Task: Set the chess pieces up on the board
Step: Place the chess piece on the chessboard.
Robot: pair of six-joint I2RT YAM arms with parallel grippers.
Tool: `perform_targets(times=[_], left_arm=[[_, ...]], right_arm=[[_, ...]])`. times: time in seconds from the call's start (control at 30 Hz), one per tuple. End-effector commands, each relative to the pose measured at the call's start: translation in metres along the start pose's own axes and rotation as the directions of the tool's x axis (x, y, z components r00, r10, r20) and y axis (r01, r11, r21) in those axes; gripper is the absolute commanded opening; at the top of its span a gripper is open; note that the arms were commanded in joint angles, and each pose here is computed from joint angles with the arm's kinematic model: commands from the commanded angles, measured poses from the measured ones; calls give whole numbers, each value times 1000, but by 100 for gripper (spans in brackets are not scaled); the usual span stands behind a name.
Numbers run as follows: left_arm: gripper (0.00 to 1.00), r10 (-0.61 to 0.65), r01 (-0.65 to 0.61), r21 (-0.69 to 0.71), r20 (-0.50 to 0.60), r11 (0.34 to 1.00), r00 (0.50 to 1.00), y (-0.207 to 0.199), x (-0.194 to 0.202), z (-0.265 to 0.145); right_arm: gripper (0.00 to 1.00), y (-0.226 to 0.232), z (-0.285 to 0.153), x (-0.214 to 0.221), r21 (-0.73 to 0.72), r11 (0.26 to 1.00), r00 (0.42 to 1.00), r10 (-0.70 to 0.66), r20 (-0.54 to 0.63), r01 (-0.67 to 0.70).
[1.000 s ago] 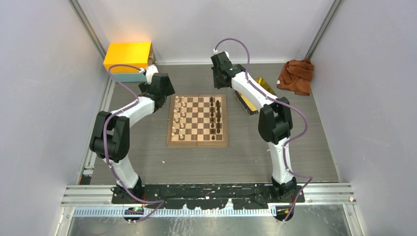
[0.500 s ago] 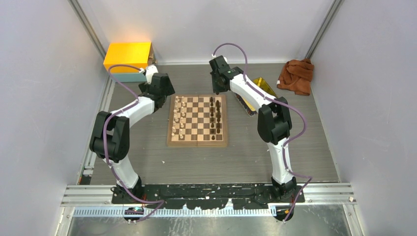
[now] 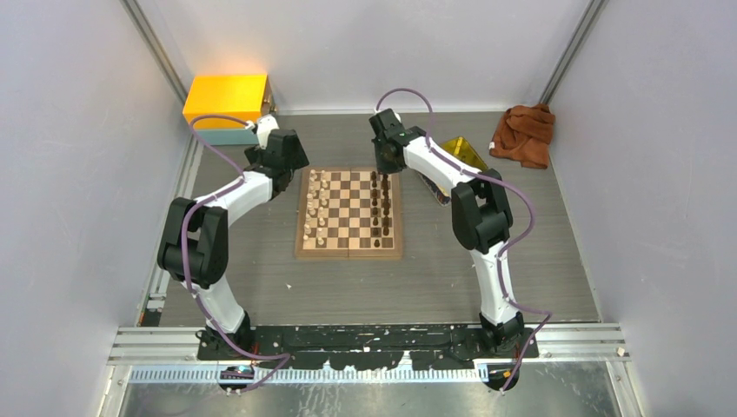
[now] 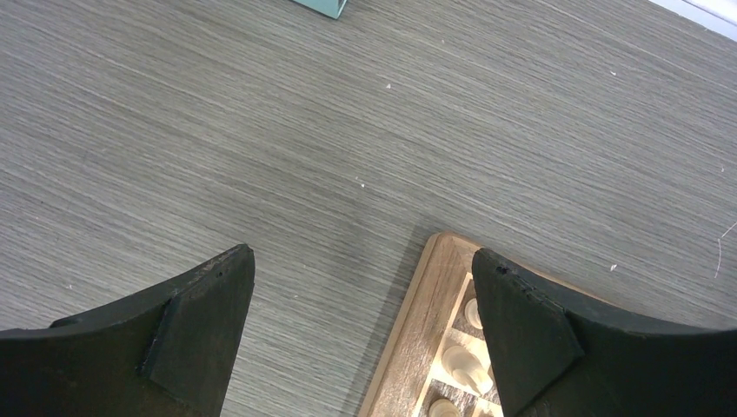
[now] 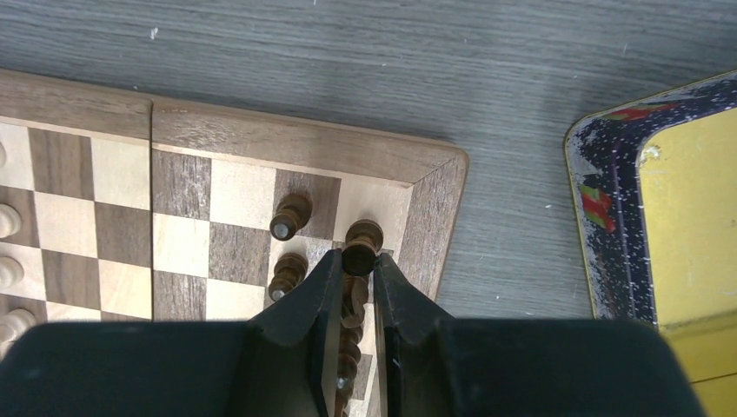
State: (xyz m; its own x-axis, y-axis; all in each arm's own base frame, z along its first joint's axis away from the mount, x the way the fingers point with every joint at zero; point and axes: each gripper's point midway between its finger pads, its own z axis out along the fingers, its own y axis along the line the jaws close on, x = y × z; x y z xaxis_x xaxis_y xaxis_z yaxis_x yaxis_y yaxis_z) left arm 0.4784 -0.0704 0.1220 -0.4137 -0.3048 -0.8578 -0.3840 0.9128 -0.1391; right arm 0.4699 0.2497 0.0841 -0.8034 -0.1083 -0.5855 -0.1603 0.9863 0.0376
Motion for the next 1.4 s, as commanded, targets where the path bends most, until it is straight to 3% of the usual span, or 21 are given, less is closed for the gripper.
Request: perform_targets(times=[0.0, 0.63, 0.7, 0.9, 1.07, 1.37], left_arm=[[95, -52, 50, 26, 78, 998, 996, -2, -31, -11], [95, -48, 46, 28, 76, 999, 996, -3, -30, -10], [95, -47, 46, 27, 75, 999, 996, -3, -29, -10], [95, -49, 47, 30, 77, 998, 996, -4, -30, -10], [95, -49, 46, 32, 75, 998, 996, -4, -30, -9], [95, -54, 51, 38, 81, 998, 995, -6, -33, -10]], right_arm=[[1, 8, 3, -10, -27, 1000, 999, 16, 44, -15], [4, 2, 12, -7, -14, 1000, 999, 21, 29, -20], [7, 1, 13, -7, -12, 1000, 999, 19, 29, -19], [30, 2, 12, -8, -20, 1000, 1000, 16, 26, -16], [40, 2, 9, -10, -26, 1000, 1000, 11, 29, -10], [42, 3, -2, -21, -34, 999, 999, 2, 48, -1]])
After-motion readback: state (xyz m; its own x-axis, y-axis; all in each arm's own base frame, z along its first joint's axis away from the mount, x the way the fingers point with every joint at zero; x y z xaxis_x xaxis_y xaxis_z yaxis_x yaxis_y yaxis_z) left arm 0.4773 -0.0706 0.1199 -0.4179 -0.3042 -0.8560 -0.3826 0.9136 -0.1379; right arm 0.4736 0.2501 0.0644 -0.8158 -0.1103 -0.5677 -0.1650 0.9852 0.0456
